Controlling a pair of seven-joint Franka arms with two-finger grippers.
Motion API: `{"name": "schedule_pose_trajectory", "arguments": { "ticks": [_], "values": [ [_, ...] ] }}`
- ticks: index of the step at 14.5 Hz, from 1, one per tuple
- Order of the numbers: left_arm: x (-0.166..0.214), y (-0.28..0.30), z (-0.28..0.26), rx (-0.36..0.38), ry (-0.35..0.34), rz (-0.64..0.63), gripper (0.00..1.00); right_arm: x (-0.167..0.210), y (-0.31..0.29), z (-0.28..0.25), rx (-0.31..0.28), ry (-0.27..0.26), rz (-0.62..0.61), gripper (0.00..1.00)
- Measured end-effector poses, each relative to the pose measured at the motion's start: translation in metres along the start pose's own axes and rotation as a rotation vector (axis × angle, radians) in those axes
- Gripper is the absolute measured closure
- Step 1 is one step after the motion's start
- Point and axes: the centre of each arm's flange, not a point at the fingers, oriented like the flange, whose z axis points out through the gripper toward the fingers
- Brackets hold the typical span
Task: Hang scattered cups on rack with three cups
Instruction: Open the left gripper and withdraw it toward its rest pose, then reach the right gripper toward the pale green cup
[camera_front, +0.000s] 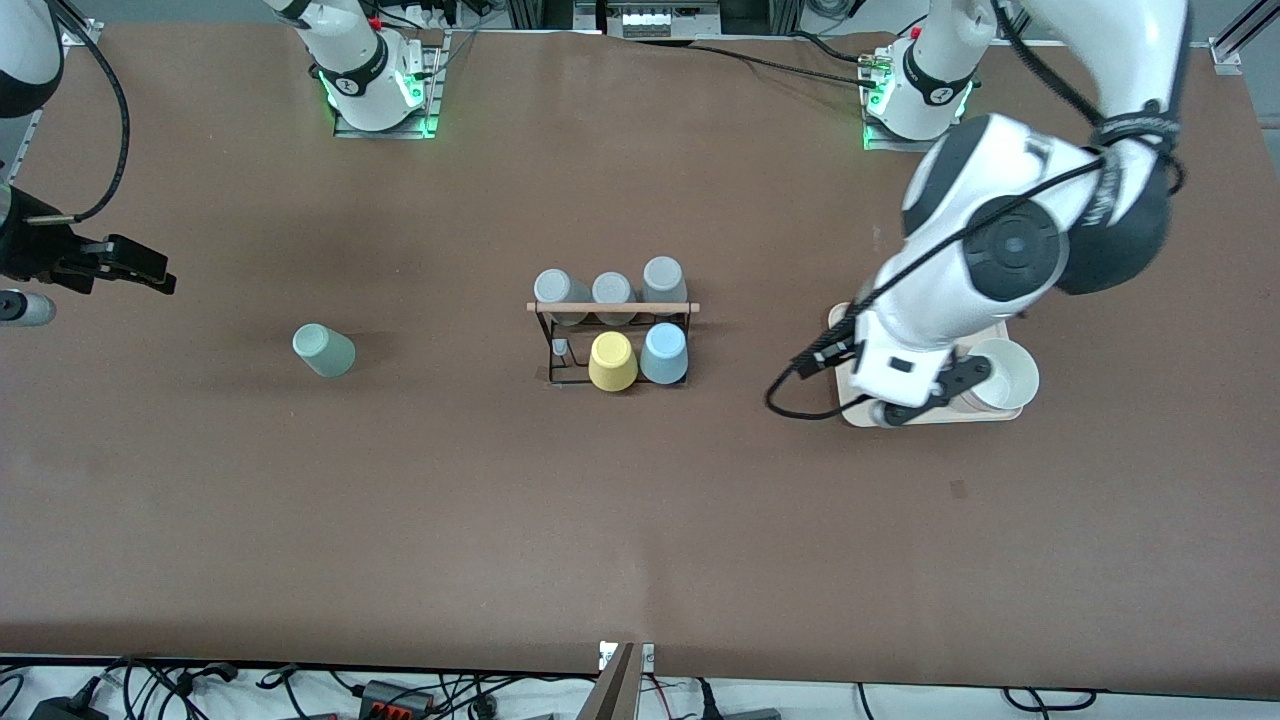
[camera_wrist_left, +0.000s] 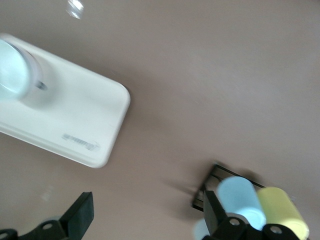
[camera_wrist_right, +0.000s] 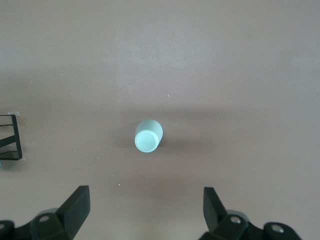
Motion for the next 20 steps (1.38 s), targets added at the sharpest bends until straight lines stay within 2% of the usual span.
{"name": "schedule_pose_trajectory", "arguments": {
  "ticks": [3,7,13,17,20],
  "values": [
    [0.019,-0.035,-0.029,0.025,0.063,0.032,0.01,0.006,-0.001,0.012,0.002,-0.017,-0.002,0.00],
    [0.042,-0.085,-0.057,0.029,0.070,0.105,0.00,0.010,0.000,0.020,0.002,-0.025,-0.002,0.00],
    [0.079,-0.176,-0.087,0.021,0.082,0.222,0.00,0.027,0.001,0.066,0.008,-0.100,-0.002,0.00],
    [0.069,-0.201,-0.108,0.033,0.097,0.320,0.00,0.033,-0.005,0.076,0.003,-0.075,-0.013,0.00],
    [0.060,-0.223,-0.121,0.052,0.096,0.404,0.00,0.036,-0.015,0.118,-0.006,-0.045,-0.025,0.00]
  ]
}}
